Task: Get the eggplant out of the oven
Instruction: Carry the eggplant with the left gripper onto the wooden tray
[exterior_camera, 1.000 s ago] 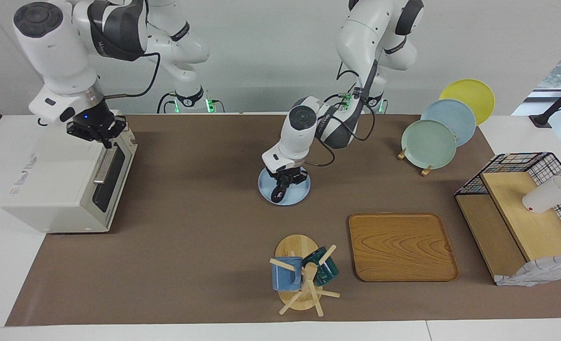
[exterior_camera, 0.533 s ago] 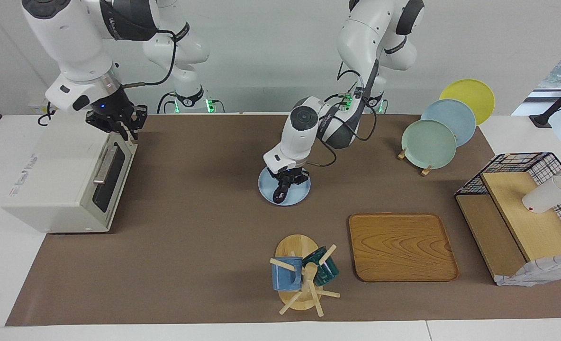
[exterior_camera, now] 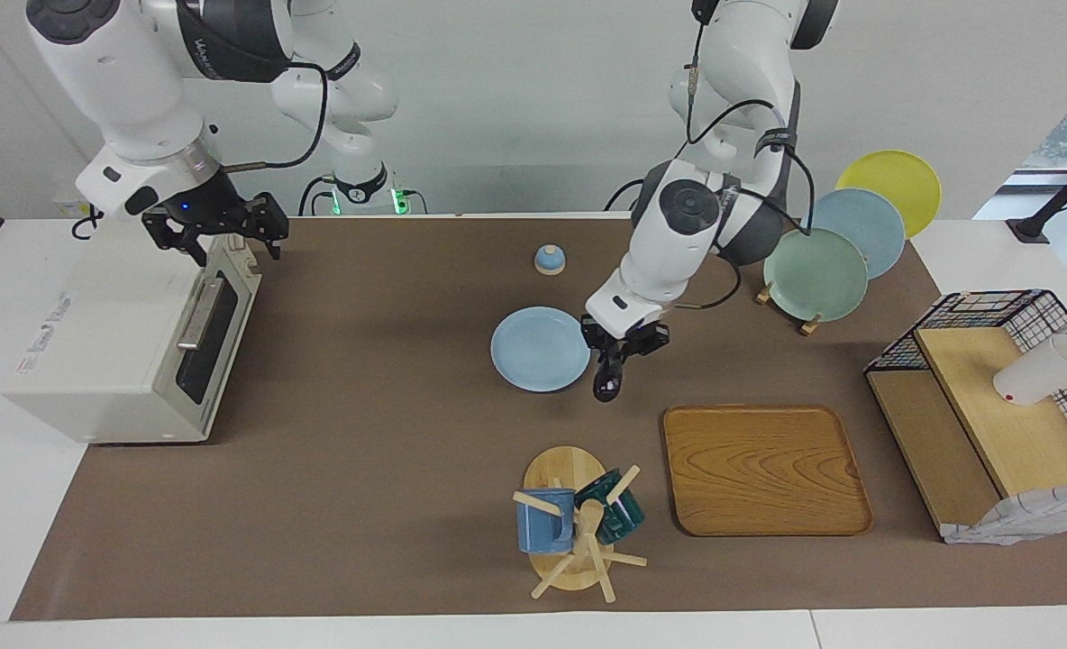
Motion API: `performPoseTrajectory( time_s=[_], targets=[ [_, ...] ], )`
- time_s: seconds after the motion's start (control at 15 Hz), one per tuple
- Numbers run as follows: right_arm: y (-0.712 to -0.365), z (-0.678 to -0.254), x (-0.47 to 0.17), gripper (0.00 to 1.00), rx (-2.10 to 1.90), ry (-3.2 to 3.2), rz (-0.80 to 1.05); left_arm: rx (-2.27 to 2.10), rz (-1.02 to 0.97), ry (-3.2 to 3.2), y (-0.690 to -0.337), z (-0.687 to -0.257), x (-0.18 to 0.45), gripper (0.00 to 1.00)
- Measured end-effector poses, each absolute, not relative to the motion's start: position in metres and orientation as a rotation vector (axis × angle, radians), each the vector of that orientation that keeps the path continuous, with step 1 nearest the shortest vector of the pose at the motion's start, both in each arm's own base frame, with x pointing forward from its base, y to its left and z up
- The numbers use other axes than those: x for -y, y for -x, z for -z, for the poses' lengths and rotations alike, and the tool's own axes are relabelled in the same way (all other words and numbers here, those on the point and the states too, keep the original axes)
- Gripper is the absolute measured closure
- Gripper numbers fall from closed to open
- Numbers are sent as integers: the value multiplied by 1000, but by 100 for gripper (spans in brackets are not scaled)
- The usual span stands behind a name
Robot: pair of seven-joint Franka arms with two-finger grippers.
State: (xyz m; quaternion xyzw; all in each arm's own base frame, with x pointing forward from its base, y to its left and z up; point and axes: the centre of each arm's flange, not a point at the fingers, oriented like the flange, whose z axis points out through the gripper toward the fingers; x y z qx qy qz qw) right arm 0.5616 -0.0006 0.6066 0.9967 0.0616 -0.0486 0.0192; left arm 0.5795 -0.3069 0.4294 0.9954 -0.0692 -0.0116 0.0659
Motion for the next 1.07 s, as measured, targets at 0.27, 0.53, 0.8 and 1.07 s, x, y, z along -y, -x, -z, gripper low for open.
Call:
performPoseTrajectory(
  time_s=[0.27,0.53,0.8,1.07],
  targets=[
    [-561,-607,-3,0,-197,-3089,150,148,19,-3008,-619,-438,226,67],
    [-561,-608,5,0,-177,-3091,150,158,28,-3010,-644,-422,155,67],
    [-551,-611,-1,0,-191,-3089,214,164,-45,-3065,-668,-388,110,67],
    [-546,-615,-4,0,-200,-3088,216,131,-63,-3067,-680,-341,96,67]
  ],
)
